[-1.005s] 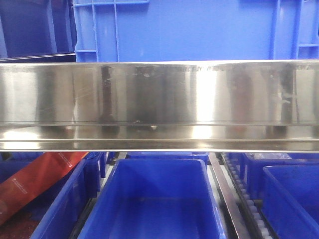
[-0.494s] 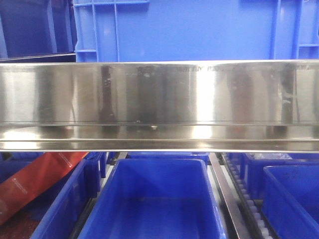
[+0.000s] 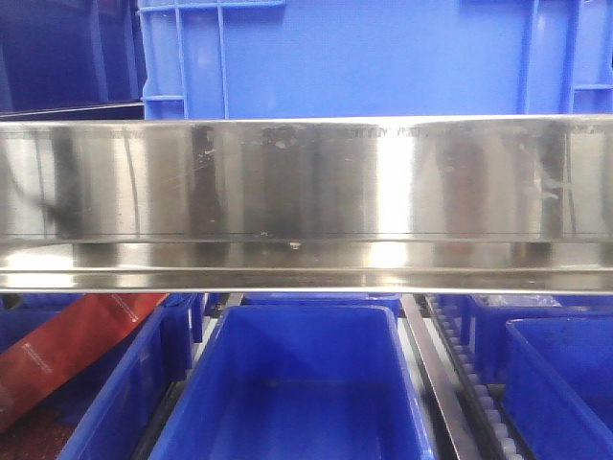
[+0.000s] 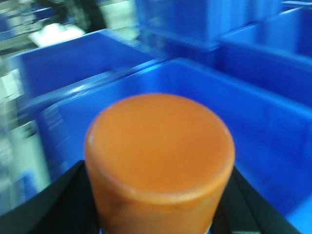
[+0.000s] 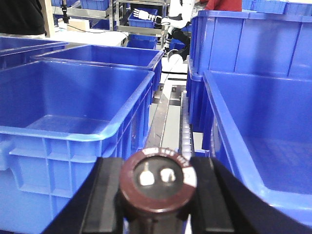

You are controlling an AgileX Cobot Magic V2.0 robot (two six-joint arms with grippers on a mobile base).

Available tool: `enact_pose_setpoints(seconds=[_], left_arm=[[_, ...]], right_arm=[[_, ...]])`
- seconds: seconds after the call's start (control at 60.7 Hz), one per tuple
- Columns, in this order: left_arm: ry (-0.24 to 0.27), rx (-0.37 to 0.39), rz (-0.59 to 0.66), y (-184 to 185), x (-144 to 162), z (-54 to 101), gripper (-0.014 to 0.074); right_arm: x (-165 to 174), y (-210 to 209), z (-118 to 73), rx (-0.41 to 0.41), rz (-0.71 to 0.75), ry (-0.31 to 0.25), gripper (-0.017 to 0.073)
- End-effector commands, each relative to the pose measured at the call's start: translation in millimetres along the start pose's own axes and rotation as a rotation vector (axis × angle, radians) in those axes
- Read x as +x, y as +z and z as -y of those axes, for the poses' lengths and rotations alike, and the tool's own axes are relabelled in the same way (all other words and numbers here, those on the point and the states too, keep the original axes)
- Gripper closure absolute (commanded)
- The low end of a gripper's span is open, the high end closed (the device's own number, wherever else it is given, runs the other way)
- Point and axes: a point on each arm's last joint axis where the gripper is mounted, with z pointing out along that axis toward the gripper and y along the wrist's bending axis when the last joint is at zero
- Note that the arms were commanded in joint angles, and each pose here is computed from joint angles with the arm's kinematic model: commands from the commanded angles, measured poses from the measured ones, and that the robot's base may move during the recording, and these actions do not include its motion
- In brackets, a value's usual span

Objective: Place cylindrical capacitor in blue bin on shelf

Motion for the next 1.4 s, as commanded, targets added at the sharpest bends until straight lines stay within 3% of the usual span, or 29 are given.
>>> enact_pose_setpoints(seconds=[0.0, 0.313, 0.379, 0.61, 0.675, 0.774, 0.956, 1.054, 1.269, 1.384], left_arm=[[0.006, 0.025, 0.004, 31, -4, 8.0, 0.0704], [0.021, 0.041, -0.159, 118, 40, 15.5, 0.0672], [0.021, 0.044, -0.184, 127, 47, 16.3, 0.0594], [0.021, 0.047, -0.213, 135, 54, 17.2, 0.0137], [0.021, 0.047, -0.211, 135, 54, 17.1, 0.0062], [0.021, 0.048, -0.217, 131, 51, 16.8, 0.0022], [0.022, 0.049, -0.221, 109, 34, 14.9, 0.0031], [0.022, 0.049, -0.215, 89, 23, 13.5, 0.01], [0.017, 0.041, -0.222, 35, 4, 7.2, 0.0519], [0.005, 0.027, -0.26, 7, 3, 0.3, 0.0676]], right_arm=[[-4, -2, -0.1, -0.001, 0.042, 0.001, 0.0631], [-4, -2, -0.1, -0.001, 0.042, 0.001, 0.0631], [-4, -2, -0.3, -0.003, 0.042, 0.004, 0.0631], [-4, -2, -0.4, -0.004, 0.042, 0.006, 0.0631], [-4, -2, -0.4, -0.004, 0.044, 0.006, 0.0631], [-5, -2, -0.4, -0.004, 0.048, 0.006, 0.0631], [-6, -2, -0.3, -0.003, 0.067, 0.008, 0.0631], [-7, -2, -0.7, -0.008, 0.074, 0.018, 0.0631], [-7, -2, -0.8, -0.009, 0.069, 0.019, 0.0631], [-6, -2, -0.8, -0.009, 0.064, 0.019, 0.0631]])
